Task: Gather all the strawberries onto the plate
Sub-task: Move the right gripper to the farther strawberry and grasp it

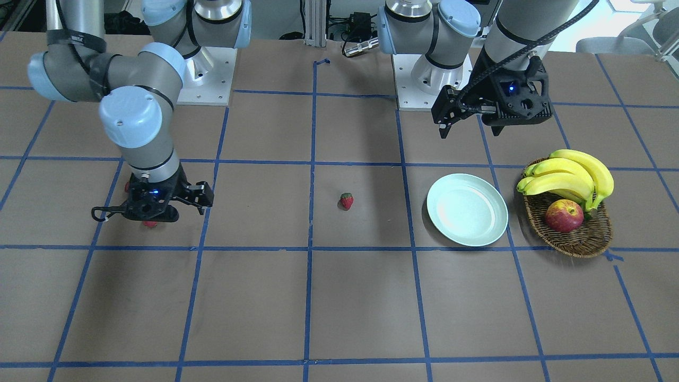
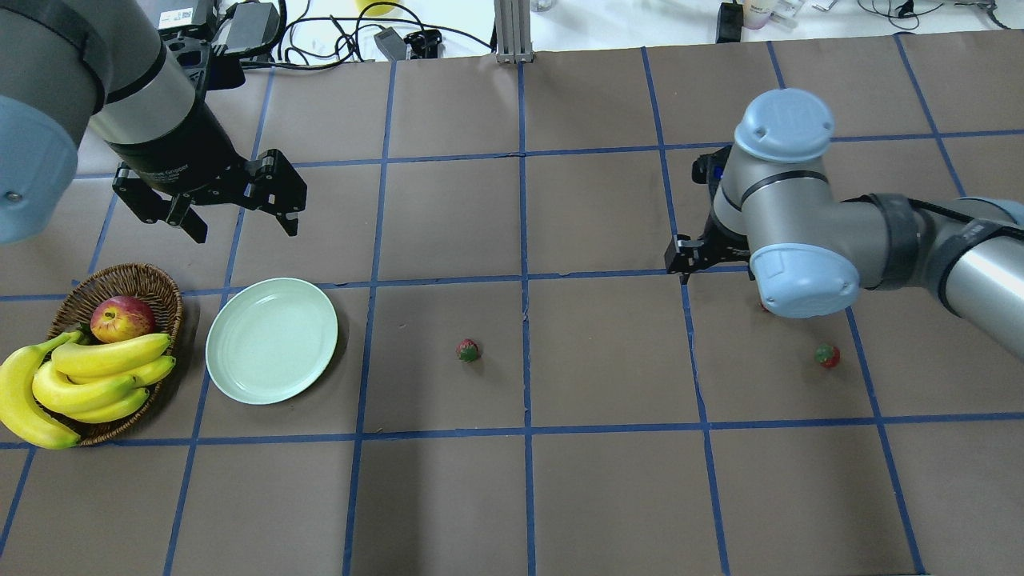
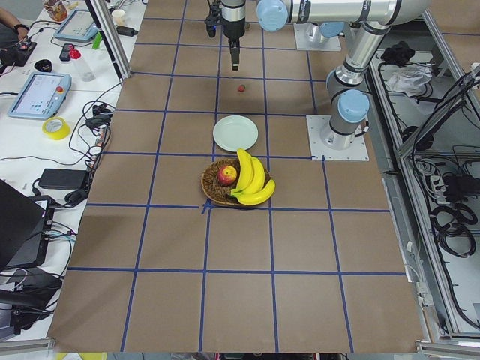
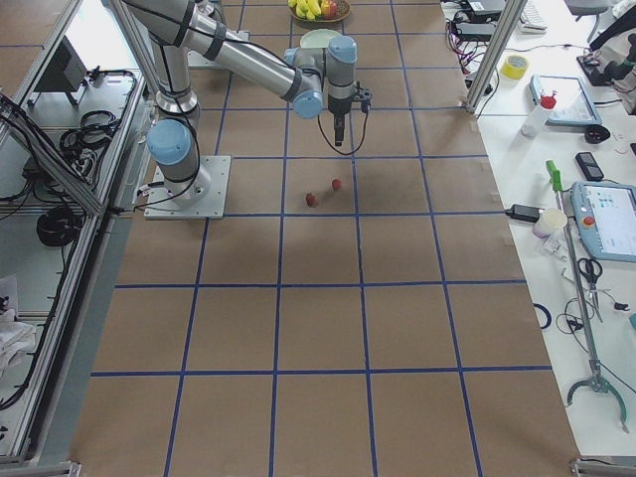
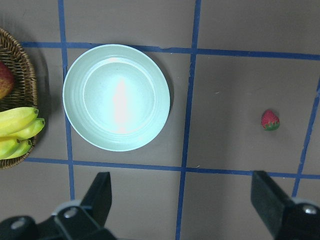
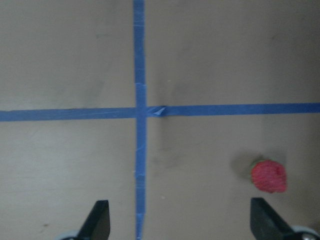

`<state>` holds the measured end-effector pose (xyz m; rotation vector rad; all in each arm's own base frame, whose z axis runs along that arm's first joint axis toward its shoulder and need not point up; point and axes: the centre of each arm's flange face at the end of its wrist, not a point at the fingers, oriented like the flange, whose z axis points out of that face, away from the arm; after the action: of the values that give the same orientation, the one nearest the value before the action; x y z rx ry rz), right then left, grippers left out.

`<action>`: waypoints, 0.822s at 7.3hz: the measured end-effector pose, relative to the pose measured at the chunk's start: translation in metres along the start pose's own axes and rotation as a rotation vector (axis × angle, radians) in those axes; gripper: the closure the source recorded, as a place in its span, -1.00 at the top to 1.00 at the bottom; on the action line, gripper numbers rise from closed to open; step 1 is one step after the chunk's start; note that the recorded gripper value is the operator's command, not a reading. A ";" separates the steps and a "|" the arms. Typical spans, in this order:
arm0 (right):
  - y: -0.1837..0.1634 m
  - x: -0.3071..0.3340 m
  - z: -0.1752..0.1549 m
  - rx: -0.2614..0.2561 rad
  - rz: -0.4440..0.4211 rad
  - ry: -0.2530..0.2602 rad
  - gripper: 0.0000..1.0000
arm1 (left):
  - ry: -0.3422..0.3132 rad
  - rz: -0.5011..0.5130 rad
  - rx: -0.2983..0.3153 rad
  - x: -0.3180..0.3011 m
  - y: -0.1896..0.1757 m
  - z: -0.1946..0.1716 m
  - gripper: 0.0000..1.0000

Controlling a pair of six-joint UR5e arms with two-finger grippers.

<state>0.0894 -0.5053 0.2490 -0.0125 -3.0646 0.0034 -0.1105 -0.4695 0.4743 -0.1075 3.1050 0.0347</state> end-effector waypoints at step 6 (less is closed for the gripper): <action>0.008 0.082 0.047 -0.031 -0.019 -0.118 0.78 | -0.001 -0.001 0.001 0.000 0.000 0.000 1.00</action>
<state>0.0037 -0.4963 0.2085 0.0148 -3.1820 -0.0459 -0.1104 -0.4695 0.4744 -0.1096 3.1042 0.0336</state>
